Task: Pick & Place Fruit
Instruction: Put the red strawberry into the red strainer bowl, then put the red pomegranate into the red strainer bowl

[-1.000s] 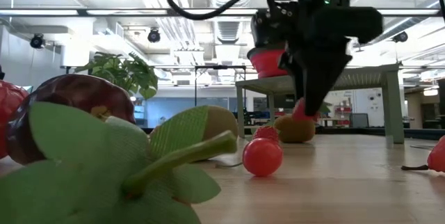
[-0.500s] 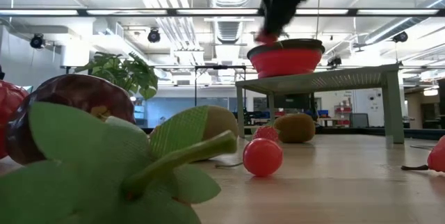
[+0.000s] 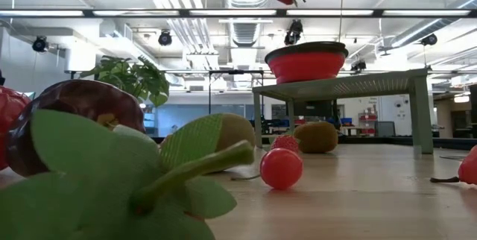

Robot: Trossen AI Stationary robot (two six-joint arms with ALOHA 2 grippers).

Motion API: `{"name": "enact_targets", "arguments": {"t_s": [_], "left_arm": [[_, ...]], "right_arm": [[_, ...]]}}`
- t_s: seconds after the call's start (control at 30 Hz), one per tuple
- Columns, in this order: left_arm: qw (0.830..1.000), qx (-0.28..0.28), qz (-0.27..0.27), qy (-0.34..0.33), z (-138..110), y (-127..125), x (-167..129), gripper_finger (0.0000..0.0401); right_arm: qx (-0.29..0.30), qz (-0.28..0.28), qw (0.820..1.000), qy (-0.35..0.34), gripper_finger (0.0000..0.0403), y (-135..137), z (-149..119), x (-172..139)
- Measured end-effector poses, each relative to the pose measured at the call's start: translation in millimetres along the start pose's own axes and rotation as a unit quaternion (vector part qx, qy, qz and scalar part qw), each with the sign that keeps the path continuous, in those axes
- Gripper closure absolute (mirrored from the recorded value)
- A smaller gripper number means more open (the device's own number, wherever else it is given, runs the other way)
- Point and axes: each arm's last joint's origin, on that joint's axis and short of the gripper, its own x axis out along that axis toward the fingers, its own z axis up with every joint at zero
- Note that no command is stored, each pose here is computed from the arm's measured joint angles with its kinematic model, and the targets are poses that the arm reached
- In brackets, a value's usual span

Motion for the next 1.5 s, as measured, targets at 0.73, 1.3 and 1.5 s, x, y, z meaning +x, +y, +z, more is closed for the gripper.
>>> {"name": "enact_targets", "arguments": {"t_s": [0.73,1.3,1.5], "left_arm": [[1.000,0.000,0.000,0.000,-0.1,0.0,0.0,0.0355],[1.000,0.000,0.000,0.000,0.0,0.0,0.0,0.0355],[1.000,0.000,0.000,0.000,0.0,0.0,0.0,0.0355]], "right_arm": [[0.096,-0.092,0.985,0.105,0.0250,-109.4,-19.1,45.0],[0.120,-0.061,0.982,0.129,0.0170,-110.3,-23.3,54.0],[0.117,-0.059,0.986,0.103,0.0163,-102.7,-20.2,35.6]]}}
